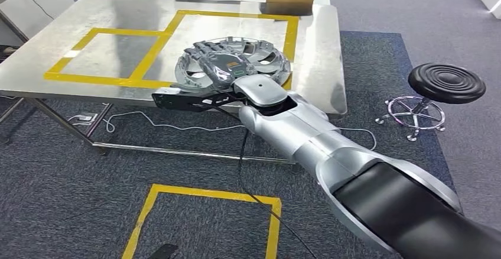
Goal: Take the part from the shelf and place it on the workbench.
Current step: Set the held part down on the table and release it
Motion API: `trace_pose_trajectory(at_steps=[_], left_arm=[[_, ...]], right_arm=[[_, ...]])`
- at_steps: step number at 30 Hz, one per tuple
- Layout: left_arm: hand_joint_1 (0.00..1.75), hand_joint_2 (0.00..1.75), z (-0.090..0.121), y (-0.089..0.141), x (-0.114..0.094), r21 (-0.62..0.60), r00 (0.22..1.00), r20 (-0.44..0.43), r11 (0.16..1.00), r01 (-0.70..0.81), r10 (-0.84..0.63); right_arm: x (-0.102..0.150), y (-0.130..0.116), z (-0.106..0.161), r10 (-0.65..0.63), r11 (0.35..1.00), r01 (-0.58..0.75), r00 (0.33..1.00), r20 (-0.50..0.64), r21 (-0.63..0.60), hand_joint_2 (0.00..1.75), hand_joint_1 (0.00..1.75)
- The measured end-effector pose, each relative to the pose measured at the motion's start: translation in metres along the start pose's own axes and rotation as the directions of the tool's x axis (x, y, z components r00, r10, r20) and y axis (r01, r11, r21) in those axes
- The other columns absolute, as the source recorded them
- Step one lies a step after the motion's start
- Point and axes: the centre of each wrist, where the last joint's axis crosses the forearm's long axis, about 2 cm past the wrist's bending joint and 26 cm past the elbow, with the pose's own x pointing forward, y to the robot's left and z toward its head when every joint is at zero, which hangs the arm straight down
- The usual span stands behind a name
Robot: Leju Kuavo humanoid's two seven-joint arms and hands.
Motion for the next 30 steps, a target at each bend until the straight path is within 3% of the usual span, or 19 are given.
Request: trace_pose_trajectory(at_steps=[18,22,26,30], left_arm=[[0.0,0.0,0.0,0.0,0.001,0.002,1.0,0.021,1.0,0.012,-0.012],[0.0,0.0,0.0,0.001,0.0,0.006,1.0,0.027,1.0,0.007,-0.008],[0.0,0.0,0.0,0.0,-0.004,0.012,0.999,0.028,1.0,-0.016,0.016],[0.0,0.0,0.0,-0.003,-0.014,0.011,0.999,0.007,0.999,-0.033,0.033]], right_arm=[[-0.019,-0.001,0.003,-0.063,0.998,0.062,0.997,-0.036,-0.029,0.0,0.0],[-0.032,0.006,0.008,-0.146,0.987,0.141,0.987,-0.07,-0.075,0.0,0.0],[-0.07,0.042,0.032,-0.384,0.918,0.355,0.907,-0.174,-0.177,0.0,0.0],[-0.127,0.12,0.093,-0.595,0.804,0.526,0.699,-0.396,-0.279,0.0,0.0]])
